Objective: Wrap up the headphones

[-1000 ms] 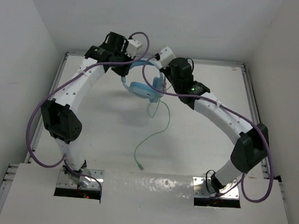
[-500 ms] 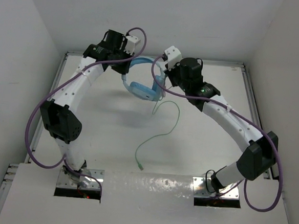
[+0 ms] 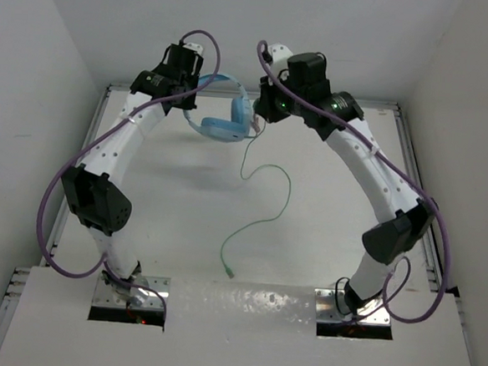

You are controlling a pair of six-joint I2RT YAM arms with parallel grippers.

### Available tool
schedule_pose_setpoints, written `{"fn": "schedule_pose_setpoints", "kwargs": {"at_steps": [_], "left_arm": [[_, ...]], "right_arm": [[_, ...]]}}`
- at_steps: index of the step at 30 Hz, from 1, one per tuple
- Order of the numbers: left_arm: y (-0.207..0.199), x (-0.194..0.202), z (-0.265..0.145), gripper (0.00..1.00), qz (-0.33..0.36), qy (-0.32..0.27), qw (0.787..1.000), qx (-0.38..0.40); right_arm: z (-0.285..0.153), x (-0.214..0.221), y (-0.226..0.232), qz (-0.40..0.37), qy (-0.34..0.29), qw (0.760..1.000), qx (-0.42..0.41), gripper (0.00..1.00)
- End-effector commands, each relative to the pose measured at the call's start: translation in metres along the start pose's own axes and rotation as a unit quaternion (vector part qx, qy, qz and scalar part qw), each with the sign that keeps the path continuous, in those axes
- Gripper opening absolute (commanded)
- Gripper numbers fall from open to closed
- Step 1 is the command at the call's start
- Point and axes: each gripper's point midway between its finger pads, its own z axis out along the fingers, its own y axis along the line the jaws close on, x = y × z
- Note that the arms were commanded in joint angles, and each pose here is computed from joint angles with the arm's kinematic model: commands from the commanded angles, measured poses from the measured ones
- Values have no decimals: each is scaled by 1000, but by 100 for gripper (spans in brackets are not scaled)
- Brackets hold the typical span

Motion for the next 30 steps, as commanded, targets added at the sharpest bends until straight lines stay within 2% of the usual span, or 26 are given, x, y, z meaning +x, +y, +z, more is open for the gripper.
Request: {"fn": "schedule_pose_setpoints", "kwargs": {"at_steps": [1, 3, 5, 6, 7, 8, 9, 10, 12, 15, 19, 21, 23, 24, 26, 29, 30], "left_arm": [[35, -20, -25, 0, -77, -50, 992, -87], [37, -18, -27, 0, -115, -52, 987, -99], [37, -18, -30, 0, -139, -60, 983, -99], [37, -15, -28, 0, -146, -56, 983, -100], [37, -13, -28, 0, -155, -56, 981, -103], [37, -11, -28, 0, -162, -54, 980, -105], [36, -10, -26, 0, -168, -52, 979, -104], [34, -8, -25, 0, -171, -50, 979, -101], [30, -9, -24, 0, -182, -51, 978, -90], [18, -11, -21, 0, -192, -48, 978, -61], [-8, -15, -19, 0, -195, -34, 980, 10], [-16, -12, -17, 0, -198, -26, 980, 28], [-31, -7, -15, 0, -198, -10, 978, 67], [-42, -5, -15, 0, -200, 0, 975, 100], [-54, 0, -13, 0, -209, 15, 969, 129], [-74, 12, -6, 0, -229, 50, 957, 174], [-77, 17, -4, 0, -235, 61, 953, 180]], "right_arm": [[3, 12, 48, 120, 78, 983, -112, 0], [4, 4, 74, 189, 88, 962, -174, 0], [14, -16, 85, 234, 53, 948, -209, 0], [12, -26, 95, 292, 52, 927, -230, 0], [20, -40, 99, 306, 9, 917, -256, 0], [9, -60, 105, 317, -27, 905, -282, 0], [-2, -90, 111, 337, -82, 881, -323, 0], [2, -85, 112, 354, -87, 871, -330, 0], [-8, -104, 119, 364, -131, 852, -353, 2], [9, -97, 122, 378, -144, 854, -328, 2], [38, -76, 111, 405, -145, 859, -276, 10], [49, -70, 100, 403, -153, 870, -239, 21], [50, -75, 99, 386, -163, 878, -230, 28], [52, -78, 98, 369, -162, 888, -220, 37], [56, -78, 95, 347, -159, 902, -203, 40], [66, -69, 83, 333, -120, 922, -153, 48], [64, -66, 79, 336, -95, 928, -129, 57]]}}
